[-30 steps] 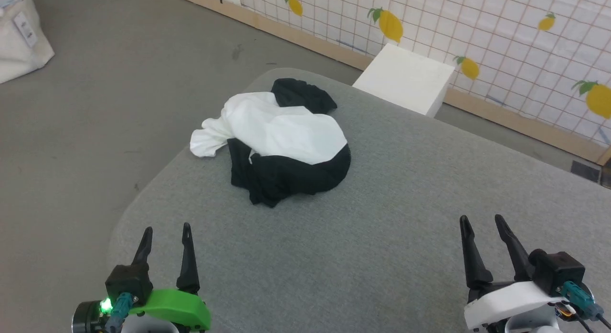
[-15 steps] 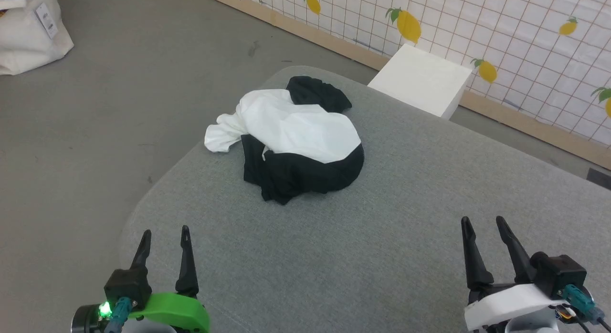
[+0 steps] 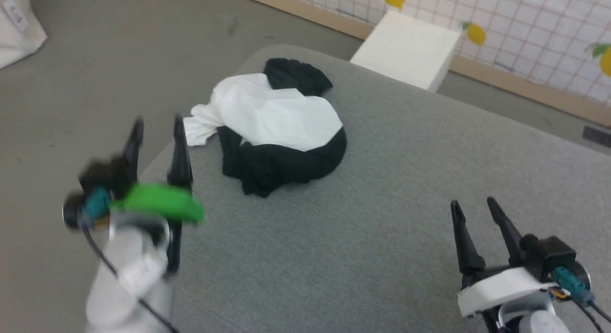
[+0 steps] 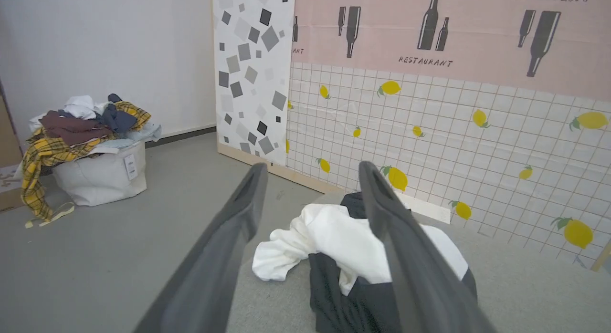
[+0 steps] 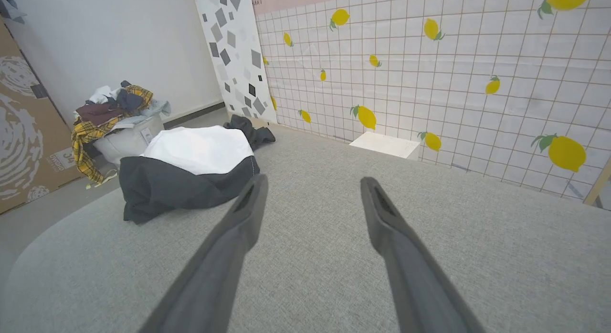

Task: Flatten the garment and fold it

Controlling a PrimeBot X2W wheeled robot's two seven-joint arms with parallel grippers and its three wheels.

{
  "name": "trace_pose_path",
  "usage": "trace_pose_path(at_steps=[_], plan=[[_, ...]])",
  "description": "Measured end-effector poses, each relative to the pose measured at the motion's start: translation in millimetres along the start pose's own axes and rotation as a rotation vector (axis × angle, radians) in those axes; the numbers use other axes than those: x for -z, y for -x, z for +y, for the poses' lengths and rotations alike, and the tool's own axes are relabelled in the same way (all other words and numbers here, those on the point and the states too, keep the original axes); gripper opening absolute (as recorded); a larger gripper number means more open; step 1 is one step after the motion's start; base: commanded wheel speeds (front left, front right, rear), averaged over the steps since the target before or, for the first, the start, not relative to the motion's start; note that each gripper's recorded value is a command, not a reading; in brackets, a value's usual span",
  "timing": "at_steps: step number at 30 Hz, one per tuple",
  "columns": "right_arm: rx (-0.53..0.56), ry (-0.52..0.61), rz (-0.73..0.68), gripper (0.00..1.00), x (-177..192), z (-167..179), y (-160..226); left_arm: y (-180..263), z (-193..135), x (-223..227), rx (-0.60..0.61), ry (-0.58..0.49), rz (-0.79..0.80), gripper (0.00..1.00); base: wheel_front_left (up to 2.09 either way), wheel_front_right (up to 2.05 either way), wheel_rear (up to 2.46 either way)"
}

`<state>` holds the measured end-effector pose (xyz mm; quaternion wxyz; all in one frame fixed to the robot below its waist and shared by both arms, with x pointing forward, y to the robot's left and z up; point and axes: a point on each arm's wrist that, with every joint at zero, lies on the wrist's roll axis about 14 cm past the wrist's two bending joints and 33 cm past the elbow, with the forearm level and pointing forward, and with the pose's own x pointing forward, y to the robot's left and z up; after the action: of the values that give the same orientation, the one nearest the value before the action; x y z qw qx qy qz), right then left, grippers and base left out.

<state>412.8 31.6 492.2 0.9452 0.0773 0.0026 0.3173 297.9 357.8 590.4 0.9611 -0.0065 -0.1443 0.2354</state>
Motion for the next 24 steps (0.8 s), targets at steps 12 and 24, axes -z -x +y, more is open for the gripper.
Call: trace_pose_path(at_steps=[12,24], plan=[[0.142,0.052,0.038,1.0,4,-59,5,-89,-60,110,0.094,0.214,0.699,1.0,0.0,0.0,0.0],[0.306,0.067,0.086,1.0,18,-119,28,-32,-85,232,0.074,0.087,1.336,1.0,0.0,0.0,0.0]])
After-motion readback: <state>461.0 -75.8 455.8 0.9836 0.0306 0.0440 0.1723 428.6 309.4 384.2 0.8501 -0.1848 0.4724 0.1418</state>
